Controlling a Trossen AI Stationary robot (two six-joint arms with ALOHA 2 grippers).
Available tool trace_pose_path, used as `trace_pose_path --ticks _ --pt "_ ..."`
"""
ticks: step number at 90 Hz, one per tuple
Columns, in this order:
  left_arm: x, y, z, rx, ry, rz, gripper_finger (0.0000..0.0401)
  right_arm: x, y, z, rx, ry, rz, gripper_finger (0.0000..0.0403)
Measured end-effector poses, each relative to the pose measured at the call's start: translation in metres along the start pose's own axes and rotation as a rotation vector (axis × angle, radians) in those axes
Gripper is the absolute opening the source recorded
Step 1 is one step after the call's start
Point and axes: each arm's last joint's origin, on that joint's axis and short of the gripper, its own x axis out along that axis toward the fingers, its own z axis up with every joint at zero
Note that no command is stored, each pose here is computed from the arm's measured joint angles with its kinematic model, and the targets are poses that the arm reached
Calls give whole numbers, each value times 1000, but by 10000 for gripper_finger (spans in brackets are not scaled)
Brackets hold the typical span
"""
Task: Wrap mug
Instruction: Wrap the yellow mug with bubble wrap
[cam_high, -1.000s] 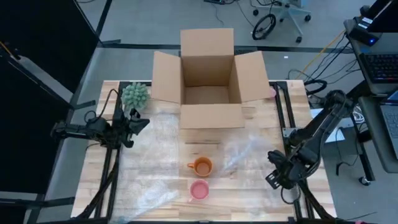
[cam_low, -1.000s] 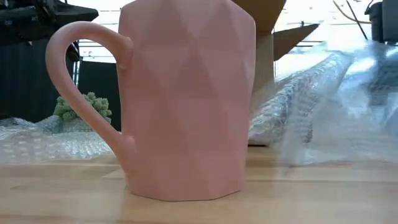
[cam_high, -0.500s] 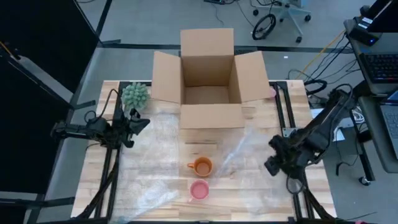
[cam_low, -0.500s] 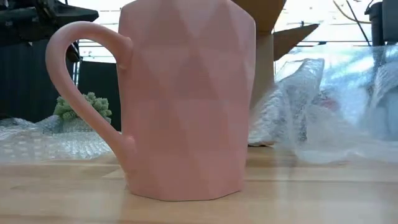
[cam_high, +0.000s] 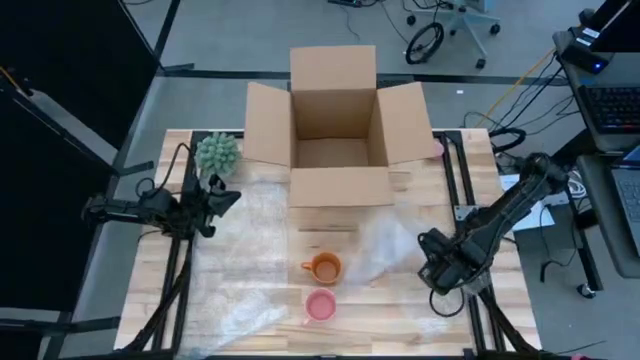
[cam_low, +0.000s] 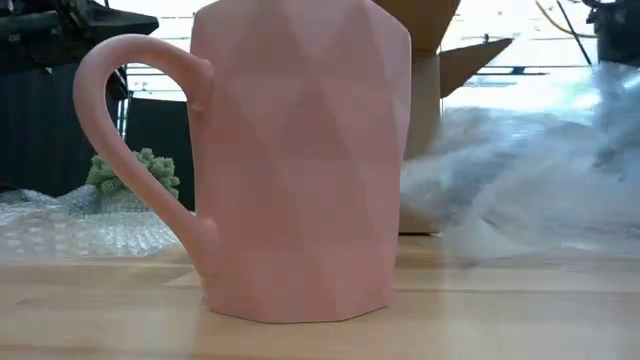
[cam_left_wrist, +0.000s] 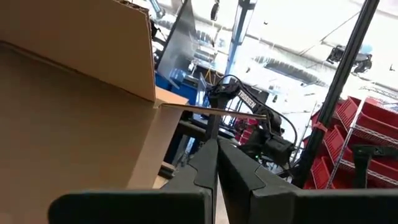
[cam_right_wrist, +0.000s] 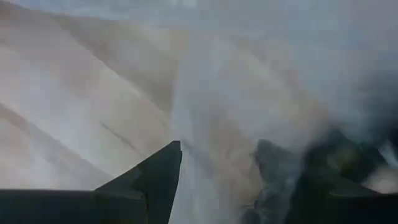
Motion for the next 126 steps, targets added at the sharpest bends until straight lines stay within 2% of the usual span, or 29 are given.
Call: trace_pose_path --ticks 13,24,32,39,44,50,61,71,79,90,98,102,106,115,126 --pt "0 1 0 8 -8 27 0 -28 -2 7 0 -47 61 196" --pt "0 1 0 19 -14 46 0 -49 6 16 0 -256 174 196" --pt "0 1 0 19 -15 48 0 -51 16 20 -20 -393 267 196" --pt "0 1 0 19 -14 48 0 -45 28 21 -79 -444 338 196" --pt "0 1 0 19 -14 48 0 -40 35 19 -146 -392 362 196" --pt "0 1 0 19 -15 48 0 -35 34 16 -187 -243 327 196" --pt "0 1 0 20 -14 48 0 -33 14 9 -114 0 143 196" --pt "0 2 0 29 -10 49 0 -47 -1 9 -72 49 10 196" --pt "0 2 -1 34 5 54 0 -63 -3 21 -51 -39 24 196" --pt "0 3 -3 33 24 60 0 -86 6 42 -60 -217 176 196" --pt "0 3 -4 33 31 62 0 -92 16 49 -83 -400 261 196" --pt "0 3 -4 31 28 61 0 -87 24 49 -94 -471 287 196" --pt "0 3 -4 31 28 61 0 -75 32 47 -114 -478 293 196" --pt "0 3 -4 30 30 53 0 -33 45 38 -122 -397 260 196" --pt "0 2 -4 31 30 51 0 25 47 23 -22 -324 156 196"
